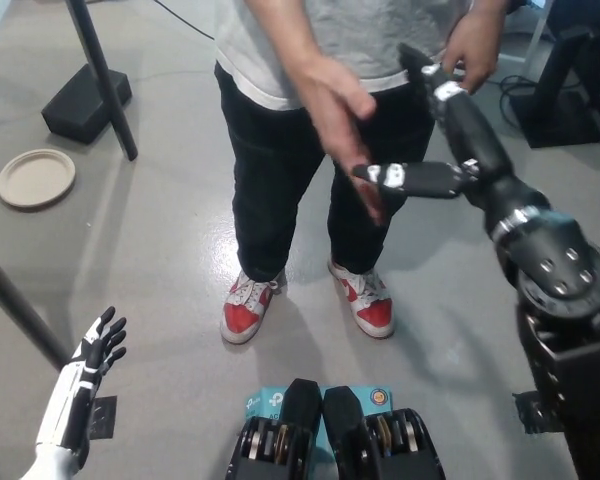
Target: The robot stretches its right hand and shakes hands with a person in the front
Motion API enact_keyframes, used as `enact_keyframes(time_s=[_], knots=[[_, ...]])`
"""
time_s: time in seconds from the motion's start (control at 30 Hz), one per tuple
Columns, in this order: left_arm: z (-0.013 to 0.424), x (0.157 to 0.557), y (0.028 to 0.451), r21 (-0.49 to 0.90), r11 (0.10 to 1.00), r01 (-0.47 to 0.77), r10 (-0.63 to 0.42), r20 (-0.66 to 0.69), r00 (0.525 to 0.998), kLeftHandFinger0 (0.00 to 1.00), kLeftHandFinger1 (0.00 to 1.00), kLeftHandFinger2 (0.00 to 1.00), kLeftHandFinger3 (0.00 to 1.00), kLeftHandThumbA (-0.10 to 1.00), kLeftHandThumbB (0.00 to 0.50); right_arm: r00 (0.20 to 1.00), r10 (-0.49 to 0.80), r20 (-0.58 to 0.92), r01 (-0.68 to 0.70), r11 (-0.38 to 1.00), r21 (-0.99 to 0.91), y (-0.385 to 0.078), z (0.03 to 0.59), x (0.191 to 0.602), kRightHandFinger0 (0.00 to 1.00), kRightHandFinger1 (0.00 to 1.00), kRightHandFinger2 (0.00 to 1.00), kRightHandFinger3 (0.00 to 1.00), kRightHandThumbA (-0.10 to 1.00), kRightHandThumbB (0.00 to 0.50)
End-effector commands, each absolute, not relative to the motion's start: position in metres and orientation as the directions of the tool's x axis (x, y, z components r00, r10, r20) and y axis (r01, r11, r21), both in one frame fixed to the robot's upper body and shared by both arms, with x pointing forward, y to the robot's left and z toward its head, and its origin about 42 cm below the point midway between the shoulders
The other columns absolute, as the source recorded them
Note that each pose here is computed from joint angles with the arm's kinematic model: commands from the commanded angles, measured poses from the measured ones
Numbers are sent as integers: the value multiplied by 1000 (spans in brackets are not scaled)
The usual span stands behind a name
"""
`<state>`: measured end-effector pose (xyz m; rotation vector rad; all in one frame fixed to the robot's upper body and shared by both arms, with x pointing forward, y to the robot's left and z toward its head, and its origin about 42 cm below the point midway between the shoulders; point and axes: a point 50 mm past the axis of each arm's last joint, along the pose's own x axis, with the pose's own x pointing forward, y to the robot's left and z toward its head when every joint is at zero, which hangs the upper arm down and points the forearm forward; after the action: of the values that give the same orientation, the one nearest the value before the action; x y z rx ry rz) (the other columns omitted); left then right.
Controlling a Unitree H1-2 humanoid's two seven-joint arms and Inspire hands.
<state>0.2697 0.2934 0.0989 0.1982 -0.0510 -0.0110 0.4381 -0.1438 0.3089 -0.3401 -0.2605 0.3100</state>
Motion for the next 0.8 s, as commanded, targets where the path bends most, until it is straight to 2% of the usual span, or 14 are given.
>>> enact_keyframes(time_s=[0.0,0.17,0.23,0.47,0.53,0.57,0.6,0.63,0.67,0.7,0.73,0.77], knots=[[116,275,295,211,977,16,-43,122,992,1000,1000,1000,1000,1000,177,916,366,163,-276,872,-405,-122,331,456,1000,1000,1000,1000,1000,375],[118,278,295,226,974,17,-45,118,992,1000,1000,1000,1000,1000,215,912,393,117,-309,847,-433,-105,326,473,1000,1000,1000,1000,1000,374],[118,279,296,230,973,18,-48,127,991,1000,1000,1000,1000,1000,196,911,400,102,-313,830,-461,-99,323,481,1000,1000,1000,1000,1000,352],[120,279,295,229,973,25,-55,124,991,1000,1000,1000,1000,1000,203,920,389,37,-314,792,-524,-85,316,502,1000,1000,1000,1000,1000,353],[120,279,295,224,974,25,-54,128,990,1000,1000,1000,1000,1000,196,925,378,22,-305,779,-547,-82,314,507,1000,1000,1000,1000,1000,328],[121,280,295,227,973,25,-55,128,990,1000,1000,1000,1000,1000,200,927,374,17,-301,773,-558,-81,314,509,1000,1000,1000,1000,985,335],[121,280,295,228,973,22,-52,128,990,1000,1000,1000,1000,1000,202,931,365,10,-295,770,-565,-79,313,512,1000,1000,1000,1000,864,335],[121,281,295,229,973,20,-51,129,990,1000,1000,1000,1000,1000,204,934,357,6,-292,773,-564,-78,313,514,1000,1000,1000,1000,817,342],[121,281,295,232,972,21,-52,126,991,1000,1000,1000,1000,1000,203,939,345,3,-285,780,-557,-77,312,516,1000,1000,1000,1000,688,326],[121,282,296,232,972,24,-55,126,991,1000,1000,1000,1000,1000,194,942,334,25,-265,788,-555,-76,309,518,1000,1000,1000,1000,447,263],[121,282,296,235,972,25,-56,128,990,1000,1000,1000,1000,1000,194,948,317,39,-244,799,-549,-75,308,519,1000,1000,1000,1000,260,231],[122,284,296,235,971,29,-61,128,990,1000,1000,1000,1000,1000,208,951,302,62,-221,809,-545,-75,307,519,1000,1000,1000,1000,14,182]])
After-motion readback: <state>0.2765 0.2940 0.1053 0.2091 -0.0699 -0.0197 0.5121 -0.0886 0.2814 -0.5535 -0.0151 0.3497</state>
